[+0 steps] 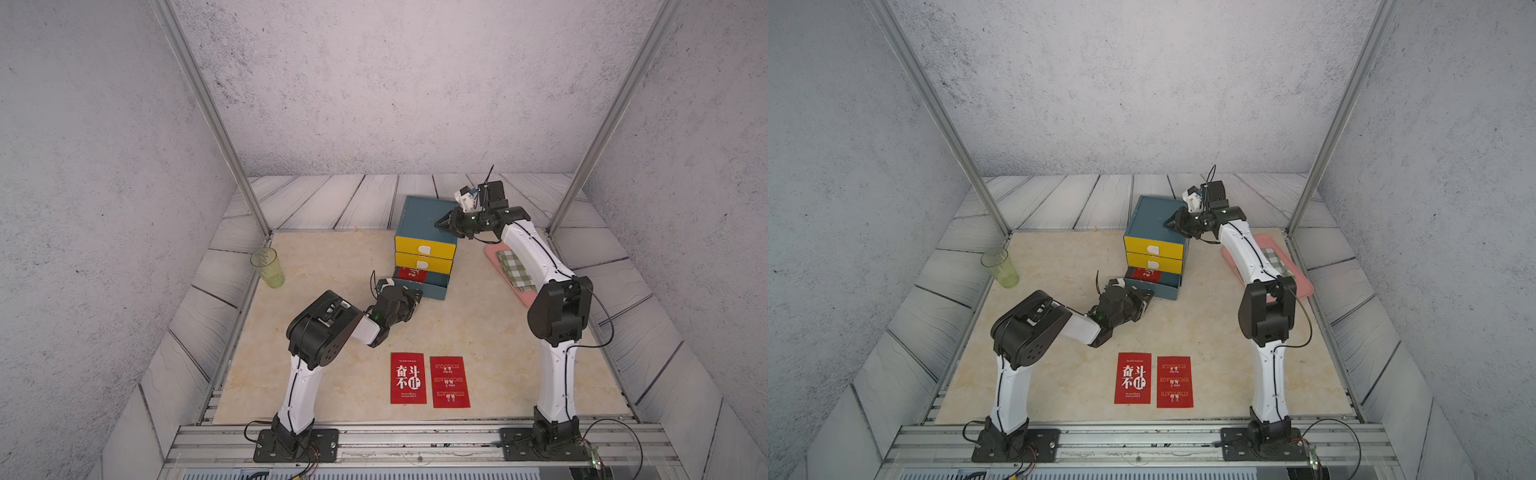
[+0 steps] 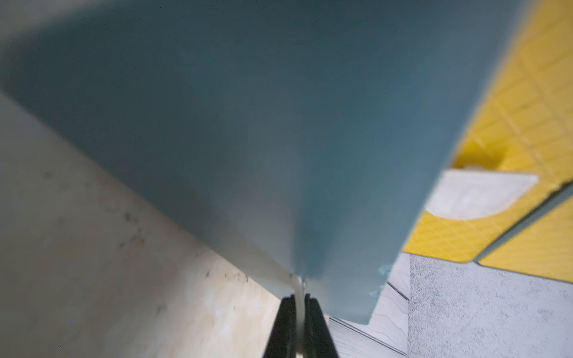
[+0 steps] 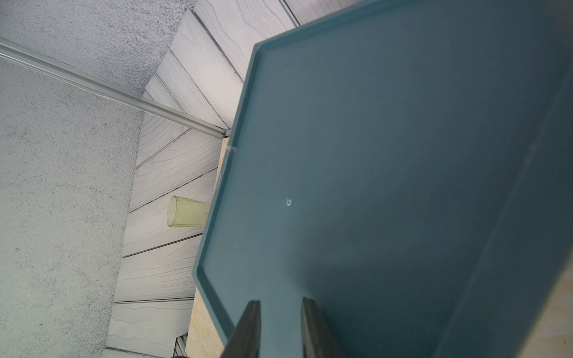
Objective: Take the postcards out of the drawer
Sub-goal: Open the drawer in the storage box.
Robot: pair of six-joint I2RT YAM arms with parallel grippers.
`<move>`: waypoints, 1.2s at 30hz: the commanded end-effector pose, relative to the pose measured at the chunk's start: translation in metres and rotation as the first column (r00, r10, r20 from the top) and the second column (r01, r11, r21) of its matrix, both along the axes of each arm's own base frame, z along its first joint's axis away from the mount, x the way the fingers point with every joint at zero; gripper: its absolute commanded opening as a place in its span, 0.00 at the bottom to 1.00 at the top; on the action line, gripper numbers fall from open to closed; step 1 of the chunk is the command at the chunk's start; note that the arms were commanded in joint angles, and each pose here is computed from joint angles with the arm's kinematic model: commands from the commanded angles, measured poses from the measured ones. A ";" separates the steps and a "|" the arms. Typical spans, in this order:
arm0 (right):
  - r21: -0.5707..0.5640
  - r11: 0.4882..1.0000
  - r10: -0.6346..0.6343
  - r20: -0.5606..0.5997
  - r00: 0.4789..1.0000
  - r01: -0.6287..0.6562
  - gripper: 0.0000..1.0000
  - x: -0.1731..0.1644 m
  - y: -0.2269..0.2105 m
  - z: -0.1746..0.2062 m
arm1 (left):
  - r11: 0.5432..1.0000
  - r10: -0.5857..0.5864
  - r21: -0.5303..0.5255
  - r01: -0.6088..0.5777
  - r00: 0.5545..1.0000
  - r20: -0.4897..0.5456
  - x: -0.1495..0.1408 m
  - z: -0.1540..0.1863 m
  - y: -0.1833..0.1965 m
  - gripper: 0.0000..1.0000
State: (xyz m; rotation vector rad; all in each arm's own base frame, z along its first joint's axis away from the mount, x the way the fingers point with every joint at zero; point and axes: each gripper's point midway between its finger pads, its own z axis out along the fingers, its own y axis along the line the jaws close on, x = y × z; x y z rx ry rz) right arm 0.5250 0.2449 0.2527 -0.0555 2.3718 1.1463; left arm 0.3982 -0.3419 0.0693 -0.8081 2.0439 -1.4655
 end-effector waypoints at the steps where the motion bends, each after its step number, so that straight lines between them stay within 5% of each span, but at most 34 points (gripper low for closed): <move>1: -0.056 0.998 -0.003 -0.109 0.994 -0.003 0.26 0.000 0.000 -0.051 | 1.000 0.012 -0.019 -0.011 0.999 0.052 -0.011 0.028 0.003 0.00; 17: -0.085 0.996 0.006 -0.145 0.989 -0.018 0.26 -0.004 0.001 -0.067 | 0.998 -0.045 0.049 0.044 0.999 0.013 -0.073 0.025 -0.001 0.00; 36: -0.094 0.995 0.008 -0.155 0.988 -0.023 0.26 -0.009 0.000 -0.070 | 0.994 -0.012 0.104 0.018 0.998 -0.063 -0.094 -0.006 0.020 0.00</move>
